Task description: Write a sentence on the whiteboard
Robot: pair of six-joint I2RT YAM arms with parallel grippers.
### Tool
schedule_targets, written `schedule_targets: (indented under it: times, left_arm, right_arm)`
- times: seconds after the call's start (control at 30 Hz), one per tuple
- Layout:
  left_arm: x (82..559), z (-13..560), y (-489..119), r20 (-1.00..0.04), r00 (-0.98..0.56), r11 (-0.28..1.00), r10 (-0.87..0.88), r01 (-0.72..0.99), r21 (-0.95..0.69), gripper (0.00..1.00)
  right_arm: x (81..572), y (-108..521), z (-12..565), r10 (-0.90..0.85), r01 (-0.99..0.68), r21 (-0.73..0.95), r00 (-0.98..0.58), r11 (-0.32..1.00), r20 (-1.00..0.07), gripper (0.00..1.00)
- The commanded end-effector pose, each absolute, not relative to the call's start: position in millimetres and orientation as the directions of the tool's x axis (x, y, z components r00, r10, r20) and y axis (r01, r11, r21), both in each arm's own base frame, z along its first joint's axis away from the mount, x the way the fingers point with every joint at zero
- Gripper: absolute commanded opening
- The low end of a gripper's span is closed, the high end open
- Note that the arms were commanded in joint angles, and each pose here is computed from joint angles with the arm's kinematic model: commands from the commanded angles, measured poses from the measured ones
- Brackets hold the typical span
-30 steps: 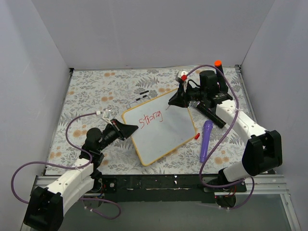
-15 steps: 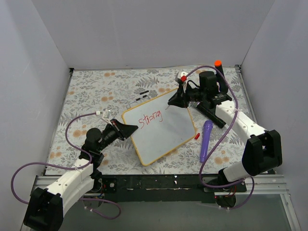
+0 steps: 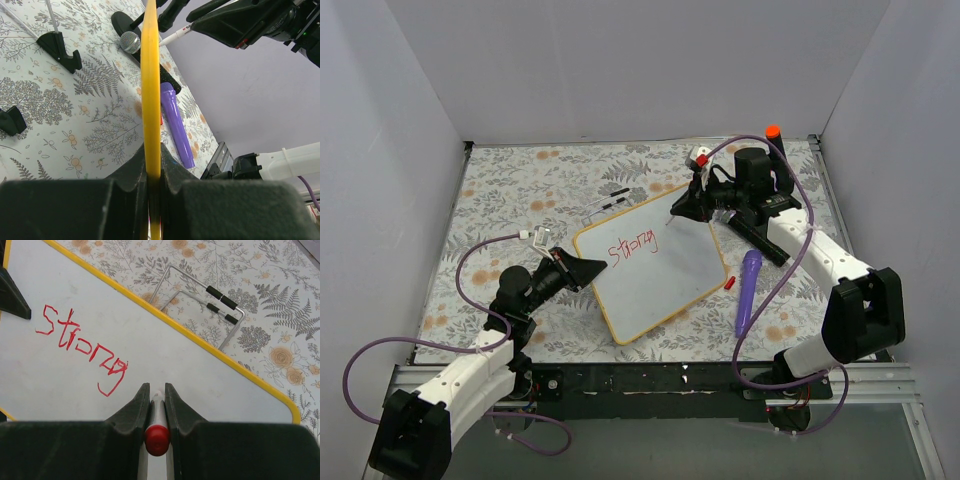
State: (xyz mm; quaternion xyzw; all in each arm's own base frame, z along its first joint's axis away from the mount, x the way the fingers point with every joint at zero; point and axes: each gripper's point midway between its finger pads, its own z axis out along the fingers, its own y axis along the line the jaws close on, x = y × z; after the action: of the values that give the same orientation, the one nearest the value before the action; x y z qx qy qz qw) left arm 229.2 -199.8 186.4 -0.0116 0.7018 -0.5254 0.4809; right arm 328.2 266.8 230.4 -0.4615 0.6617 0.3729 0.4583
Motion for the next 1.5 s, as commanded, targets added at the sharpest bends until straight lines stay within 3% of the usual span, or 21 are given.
schedule_targets:
  times: [0.0,1.47]
  left_arm:
    - [233.4,211.9,-198.1,-0.71,-0.45,0.445,-0.541,0.564,-0.696,0.0]
    - [230.3,209.8,-201.4,-0.705,-0.464,0.423,-0.537,0.575,-0.701,0.0]
  right_arm:
    - [337.5,268.5,239.1,-0.248,-0.95,0.044,-0.125,0.308,-0.961,0.01]
    - [311.0,275.9,219.3,-0.309,-0.966,0.077,-0.155,0.248,-0.938,0.01]
